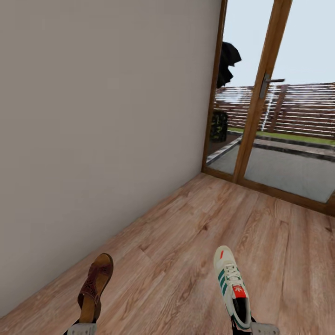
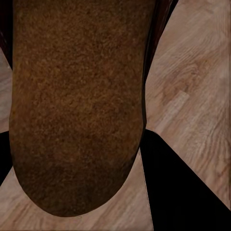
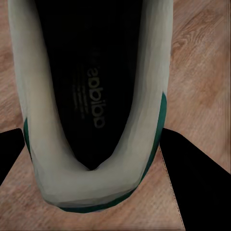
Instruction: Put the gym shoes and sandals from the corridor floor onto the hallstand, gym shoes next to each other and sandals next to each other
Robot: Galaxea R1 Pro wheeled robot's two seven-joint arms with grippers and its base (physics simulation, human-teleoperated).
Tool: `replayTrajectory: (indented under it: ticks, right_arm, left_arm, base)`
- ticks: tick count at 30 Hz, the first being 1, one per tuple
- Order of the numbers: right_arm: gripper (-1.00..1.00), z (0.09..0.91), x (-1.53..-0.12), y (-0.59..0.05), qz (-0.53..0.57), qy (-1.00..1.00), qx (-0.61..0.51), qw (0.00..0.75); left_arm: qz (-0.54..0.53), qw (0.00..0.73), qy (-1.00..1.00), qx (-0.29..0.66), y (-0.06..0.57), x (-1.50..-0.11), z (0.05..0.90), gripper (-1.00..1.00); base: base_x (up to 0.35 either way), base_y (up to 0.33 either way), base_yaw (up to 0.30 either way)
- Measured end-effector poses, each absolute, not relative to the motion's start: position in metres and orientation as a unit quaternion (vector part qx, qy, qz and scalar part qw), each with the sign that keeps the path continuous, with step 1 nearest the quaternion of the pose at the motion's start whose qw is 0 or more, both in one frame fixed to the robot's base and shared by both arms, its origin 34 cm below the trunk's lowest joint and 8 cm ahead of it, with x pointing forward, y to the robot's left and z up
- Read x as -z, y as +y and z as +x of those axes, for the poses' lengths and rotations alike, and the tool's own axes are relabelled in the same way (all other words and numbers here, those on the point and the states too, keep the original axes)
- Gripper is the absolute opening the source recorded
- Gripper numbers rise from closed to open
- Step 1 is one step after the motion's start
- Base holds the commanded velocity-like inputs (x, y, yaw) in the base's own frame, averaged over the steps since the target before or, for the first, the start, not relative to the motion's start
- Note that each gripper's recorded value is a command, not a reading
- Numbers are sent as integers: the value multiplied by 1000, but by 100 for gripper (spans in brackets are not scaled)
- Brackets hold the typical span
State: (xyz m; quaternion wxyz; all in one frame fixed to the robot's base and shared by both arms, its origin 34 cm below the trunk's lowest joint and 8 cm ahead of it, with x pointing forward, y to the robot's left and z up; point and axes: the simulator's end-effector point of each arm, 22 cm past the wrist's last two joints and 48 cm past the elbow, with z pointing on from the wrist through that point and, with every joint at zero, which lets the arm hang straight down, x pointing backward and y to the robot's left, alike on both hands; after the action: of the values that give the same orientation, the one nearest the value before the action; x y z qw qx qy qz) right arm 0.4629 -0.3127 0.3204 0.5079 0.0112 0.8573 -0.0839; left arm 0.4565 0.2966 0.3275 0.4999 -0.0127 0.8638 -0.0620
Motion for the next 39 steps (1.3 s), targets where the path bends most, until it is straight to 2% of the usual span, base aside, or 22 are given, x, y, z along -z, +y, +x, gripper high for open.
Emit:
replayTrajectory:
  ticks: [23, 32, 39]
  right_arm:
    - [-100, 464, -312, -312, 12, 851, 84, 519]
    - [-100, 465, -313, -311, 12, 850, 83, 521]
    - [-100, 464, -313, -311, 12, 850, 83, 520]
  left_arm:
    - [-12, 511, 857, 63, 295, -319, 457, -100]
    - [-12, 511, 857, 64, 294, -319, 457, -100]
    - [-11, 510, 858, 65, 293, -318, 456, -100]
  base:
    - [1, 0, -234]
    - [250, 191, -82]
    - [292, 180, -266]
